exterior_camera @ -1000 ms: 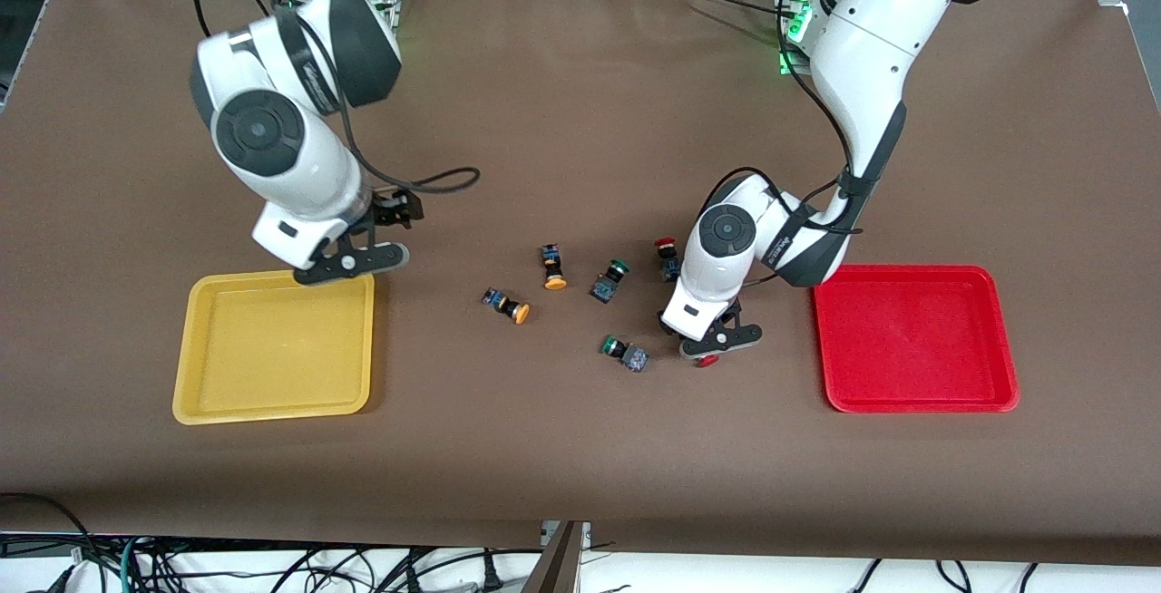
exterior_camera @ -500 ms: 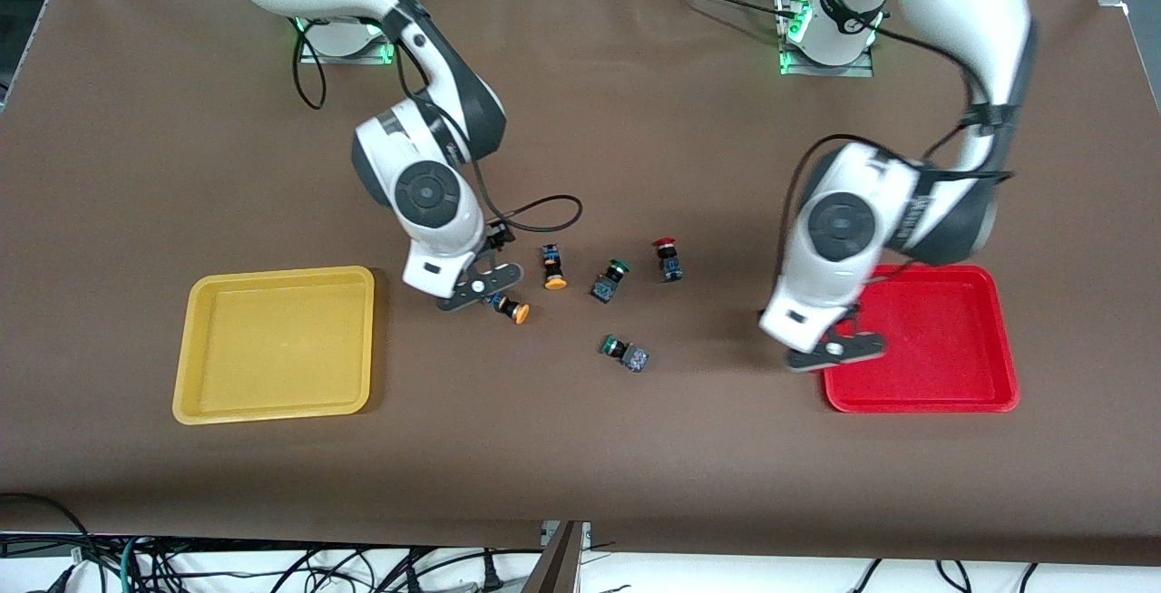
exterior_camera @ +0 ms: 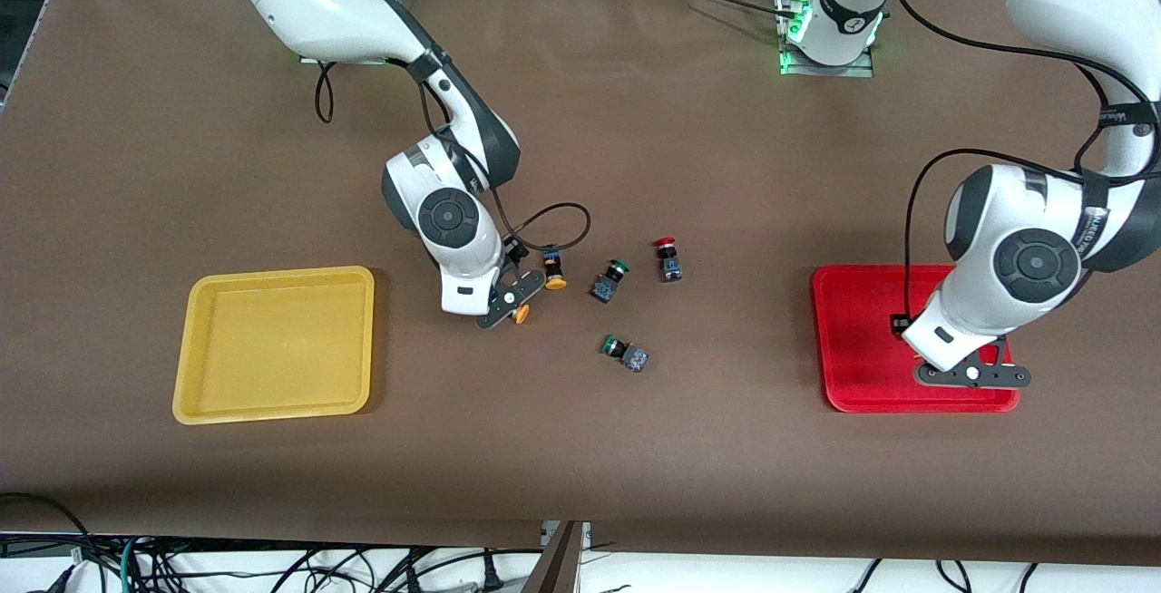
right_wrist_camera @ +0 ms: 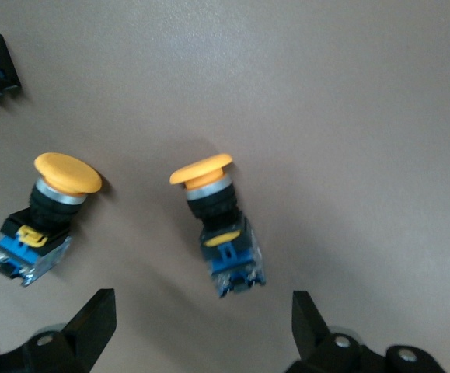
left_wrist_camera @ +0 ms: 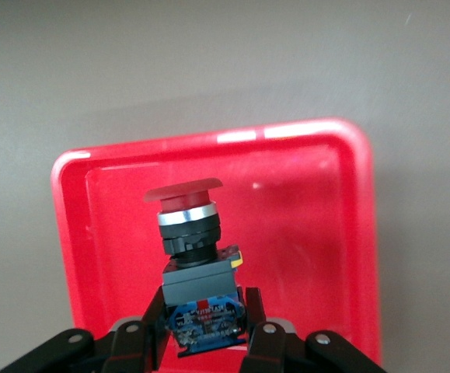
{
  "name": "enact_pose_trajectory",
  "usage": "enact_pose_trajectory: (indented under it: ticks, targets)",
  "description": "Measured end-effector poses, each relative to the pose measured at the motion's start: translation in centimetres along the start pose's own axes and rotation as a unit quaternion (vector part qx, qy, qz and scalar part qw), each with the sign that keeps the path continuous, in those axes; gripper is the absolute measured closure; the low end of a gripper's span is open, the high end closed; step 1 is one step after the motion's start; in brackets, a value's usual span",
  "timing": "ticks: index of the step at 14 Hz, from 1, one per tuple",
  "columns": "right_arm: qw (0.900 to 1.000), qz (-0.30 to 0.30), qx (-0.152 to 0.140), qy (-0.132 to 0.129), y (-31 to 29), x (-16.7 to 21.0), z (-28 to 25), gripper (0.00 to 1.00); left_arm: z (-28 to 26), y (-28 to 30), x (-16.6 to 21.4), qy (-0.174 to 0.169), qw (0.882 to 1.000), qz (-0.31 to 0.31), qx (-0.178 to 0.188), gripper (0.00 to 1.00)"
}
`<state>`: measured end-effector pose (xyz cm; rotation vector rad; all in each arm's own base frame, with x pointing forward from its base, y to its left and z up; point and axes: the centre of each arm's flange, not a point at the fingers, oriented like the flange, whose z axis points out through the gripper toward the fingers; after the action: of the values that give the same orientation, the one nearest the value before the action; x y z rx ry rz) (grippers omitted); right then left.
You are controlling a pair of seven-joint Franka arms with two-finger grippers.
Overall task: Place red and yellow buttons in trays
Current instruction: 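Carry it to the red tray while the right gripper grasps a yellow button, then release the red button while the right gripper moves to the yellow tray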
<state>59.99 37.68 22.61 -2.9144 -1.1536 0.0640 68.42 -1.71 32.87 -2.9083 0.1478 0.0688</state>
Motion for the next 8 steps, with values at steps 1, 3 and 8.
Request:
enact_pose_trajectory:
  ticks: [1,3,8]
  targets:
    - [1.0,-0.009,-0.001,0.006,0.1,0.1,0.7,0.0,1.0,-0.5,-0.4,-0.011,1.0,0.015,-0.001,0.58]
    - [1.0,-0.016,-0.002,0.018,0.3,0.4,1.9,0.0,3.2,-0.4,-1.2,-0.033,0.999,0.033,-0.004,0.58]
    - [0.999,-0.019,-0.001,0.026,0.3,0.6,3.6,0.29,9.7,3.6,-1.7,-0.072,0.995,0.06,-0.028,0.58]
